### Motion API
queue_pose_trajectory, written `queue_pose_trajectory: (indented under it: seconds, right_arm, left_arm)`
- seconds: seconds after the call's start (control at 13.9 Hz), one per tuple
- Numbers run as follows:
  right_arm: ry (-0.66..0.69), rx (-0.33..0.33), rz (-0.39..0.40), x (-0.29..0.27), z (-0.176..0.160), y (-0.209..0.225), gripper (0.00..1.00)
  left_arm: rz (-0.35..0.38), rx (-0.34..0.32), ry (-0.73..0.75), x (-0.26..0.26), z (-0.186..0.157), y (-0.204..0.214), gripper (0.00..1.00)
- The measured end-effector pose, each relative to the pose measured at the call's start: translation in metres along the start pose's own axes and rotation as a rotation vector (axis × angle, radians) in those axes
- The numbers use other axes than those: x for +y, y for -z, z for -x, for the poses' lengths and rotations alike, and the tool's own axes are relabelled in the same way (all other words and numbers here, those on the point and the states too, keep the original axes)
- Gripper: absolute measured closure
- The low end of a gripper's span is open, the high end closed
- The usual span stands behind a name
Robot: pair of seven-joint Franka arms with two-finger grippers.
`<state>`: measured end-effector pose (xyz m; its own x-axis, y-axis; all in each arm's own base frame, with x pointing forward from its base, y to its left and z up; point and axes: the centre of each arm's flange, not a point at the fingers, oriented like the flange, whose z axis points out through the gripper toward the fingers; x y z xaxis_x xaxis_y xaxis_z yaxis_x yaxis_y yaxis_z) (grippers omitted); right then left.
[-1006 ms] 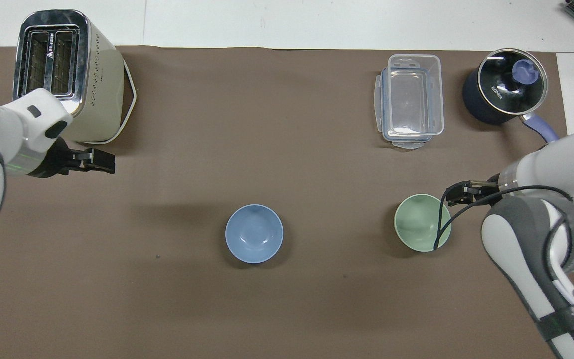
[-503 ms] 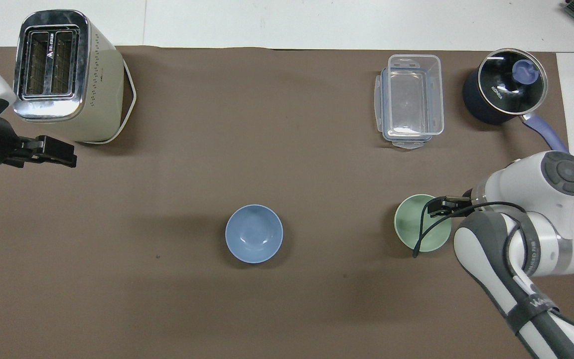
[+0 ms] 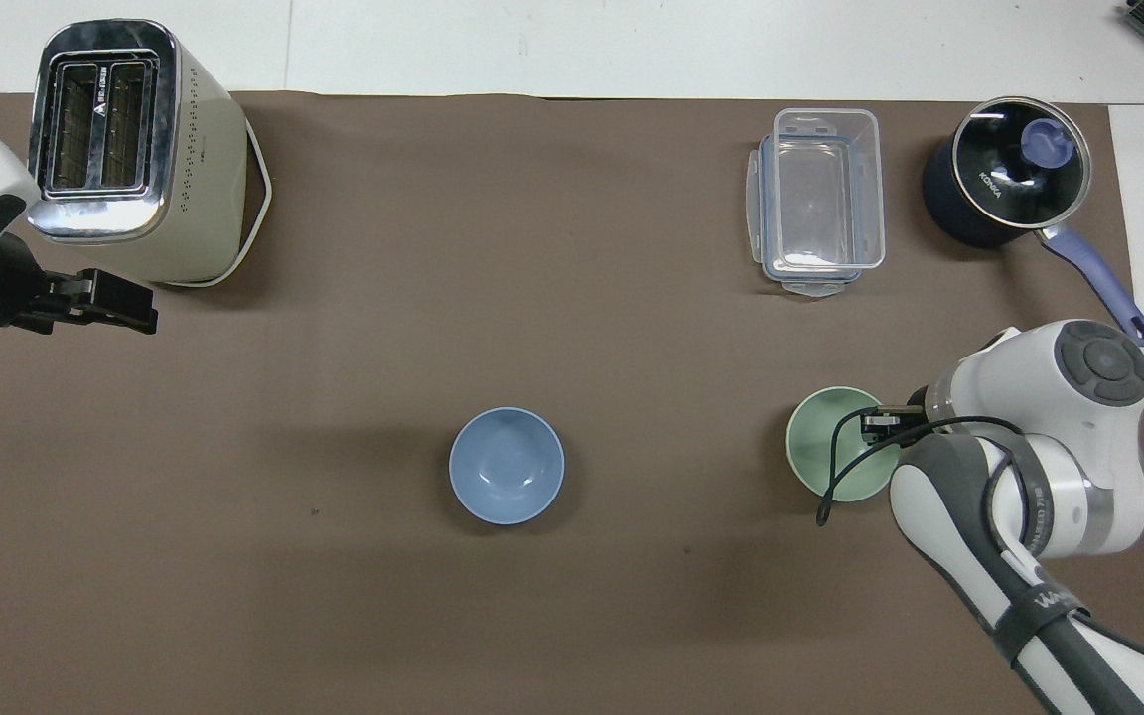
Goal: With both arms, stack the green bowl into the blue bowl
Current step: 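Grasp the green bowl rim with the right gripper and lift it, then carry the green bowl over the blue bowl and lower it inside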
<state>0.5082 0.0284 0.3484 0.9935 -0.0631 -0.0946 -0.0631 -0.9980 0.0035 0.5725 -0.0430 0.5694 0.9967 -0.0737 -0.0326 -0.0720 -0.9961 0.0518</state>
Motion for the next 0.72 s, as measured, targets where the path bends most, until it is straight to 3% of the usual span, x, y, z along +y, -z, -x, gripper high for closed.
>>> queue_pose_trajectory:
  seconds: [0.29, 0.72]
  right_arm:
    - [0.061, 0.003, -0.123, -0.085, 0.016, 0.044, 0.96]
    - [0.087, 0.056, -0.186, -0.228, 0.06, 0.065, 0.96]
  left_arm:
    - [0.0, 0.0, 0.0, 0.0, 0.0, 0.0, 0.0]
    - [0.0, 0.0, 0.0, 0.0, 0.0, 0.0, 0.0]
